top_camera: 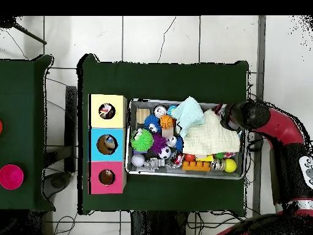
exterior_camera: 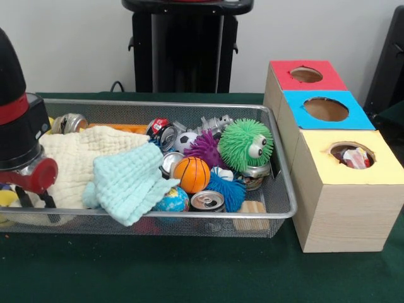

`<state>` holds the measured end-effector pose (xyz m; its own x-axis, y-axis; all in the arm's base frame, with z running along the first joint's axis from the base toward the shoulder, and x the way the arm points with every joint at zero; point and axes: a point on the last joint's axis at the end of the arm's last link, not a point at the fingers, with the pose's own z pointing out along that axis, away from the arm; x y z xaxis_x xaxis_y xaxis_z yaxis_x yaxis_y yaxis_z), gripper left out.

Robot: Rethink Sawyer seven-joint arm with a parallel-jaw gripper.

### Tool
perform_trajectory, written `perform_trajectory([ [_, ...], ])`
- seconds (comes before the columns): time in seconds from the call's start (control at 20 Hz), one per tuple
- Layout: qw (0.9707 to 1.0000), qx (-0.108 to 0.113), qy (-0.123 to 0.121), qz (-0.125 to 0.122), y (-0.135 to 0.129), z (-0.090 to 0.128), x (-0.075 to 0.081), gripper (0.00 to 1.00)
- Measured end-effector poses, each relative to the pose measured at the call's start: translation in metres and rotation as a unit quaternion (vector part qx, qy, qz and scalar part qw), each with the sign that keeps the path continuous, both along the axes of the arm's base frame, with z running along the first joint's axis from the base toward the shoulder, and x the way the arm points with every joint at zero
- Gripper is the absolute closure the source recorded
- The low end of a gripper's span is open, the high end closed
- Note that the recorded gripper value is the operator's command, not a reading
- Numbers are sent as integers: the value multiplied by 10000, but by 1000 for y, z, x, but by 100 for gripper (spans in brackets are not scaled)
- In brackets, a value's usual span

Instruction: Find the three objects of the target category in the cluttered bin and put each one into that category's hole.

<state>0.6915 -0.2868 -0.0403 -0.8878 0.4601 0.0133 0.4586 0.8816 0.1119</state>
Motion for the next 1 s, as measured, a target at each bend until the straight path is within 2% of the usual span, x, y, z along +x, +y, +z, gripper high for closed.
perform_trajectory([
  [0.25, 9999, -104, 5, 101, 2, 2, 1, 0],
  [0.3, 9999, -123, -1, 115, 2, 3, 1, 100],
  [0.65, 9997, -183, -86, 148, 4, 2, 5, 100],
  [0.85, 9992, -283, -73, 269, 9, 0, 6, 100],
  [1.0, 9981, -442, -50, 424, 13, 0, 7, 100],
])
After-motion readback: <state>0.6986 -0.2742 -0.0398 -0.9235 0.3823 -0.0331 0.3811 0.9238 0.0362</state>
